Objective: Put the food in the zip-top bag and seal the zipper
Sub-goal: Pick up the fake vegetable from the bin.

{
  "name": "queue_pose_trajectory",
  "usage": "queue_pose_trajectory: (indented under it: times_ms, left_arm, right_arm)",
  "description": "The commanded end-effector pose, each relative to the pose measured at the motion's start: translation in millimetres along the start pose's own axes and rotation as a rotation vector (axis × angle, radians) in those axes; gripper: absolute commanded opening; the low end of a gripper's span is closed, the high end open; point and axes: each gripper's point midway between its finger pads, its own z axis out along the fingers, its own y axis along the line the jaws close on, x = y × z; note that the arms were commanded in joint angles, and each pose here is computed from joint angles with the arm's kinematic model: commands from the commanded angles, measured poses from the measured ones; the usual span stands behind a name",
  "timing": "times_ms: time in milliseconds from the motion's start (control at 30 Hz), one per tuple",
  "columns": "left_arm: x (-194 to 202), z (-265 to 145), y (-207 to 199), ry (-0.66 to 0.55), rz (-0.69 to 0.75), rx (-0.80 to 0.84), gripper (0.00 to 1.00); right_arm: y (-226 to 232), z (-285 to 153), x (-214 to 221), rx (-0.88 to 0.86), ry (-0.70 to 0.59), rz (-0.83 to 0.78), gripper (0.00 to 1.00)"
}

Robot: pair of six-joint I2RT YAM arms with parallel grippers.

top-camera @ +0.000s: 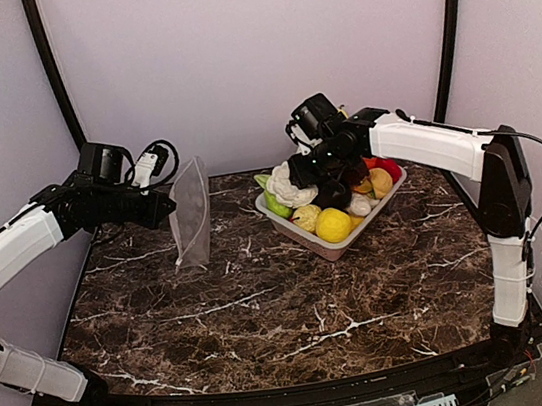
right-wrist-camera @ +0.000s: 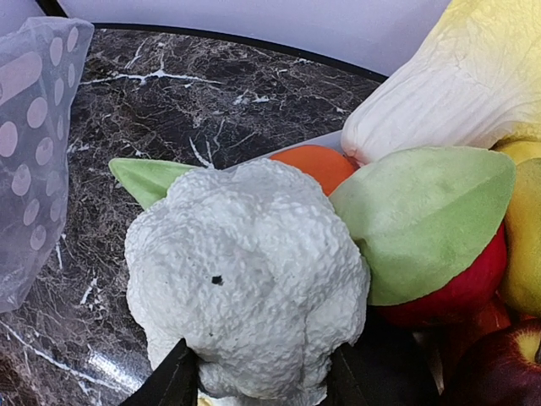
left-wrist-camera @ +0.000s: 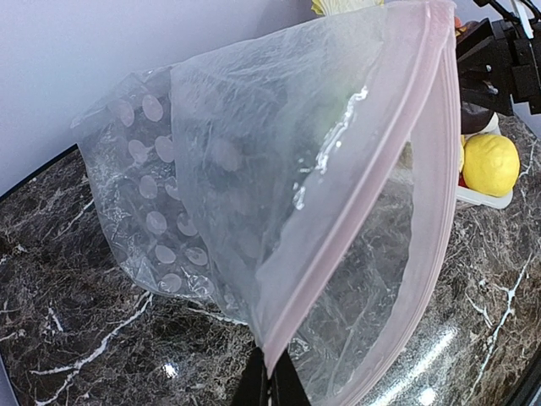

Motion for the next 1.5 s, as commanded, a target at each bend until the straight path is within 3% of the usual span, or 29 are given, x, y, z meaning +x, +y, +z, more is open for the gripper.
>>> queue_pose_trajectory:
  times_ms: [0,367,600,1167,1467]
  left_arm:
    - [5.7,2.8,0.0,0.012,0.005,0.009,0.01]
    - [6.0,3.3,-0.3,0.013,0.006,0.01,0.01]
    - [6.1,3.4,-0.1,0.013,0.005,0.011,0.01]
    - [6.0,2.7,-1.2,0.013,0.005,0.016,0.01]
    - [6.1,9.4,-19.9,0.011,-0.033,0.13,0.01]
  right_arm:
    - [-7.7,3.3,-4.8,0.015,-0.004,0.023,0.45]
    - [-6.3,-6.8,-12.8,0.001,-0.037,0.036,0.14]
    - [-4.0,-20.5,-21.1,-0.023,-0.08,0.048,0.0]
    - [15.9,-69.3,-43.4,-0.174,-0.196,0.048,0.0]
    - [66.9,-142.1,-41.3,-0.394,-0.326,-0.12,0.0]
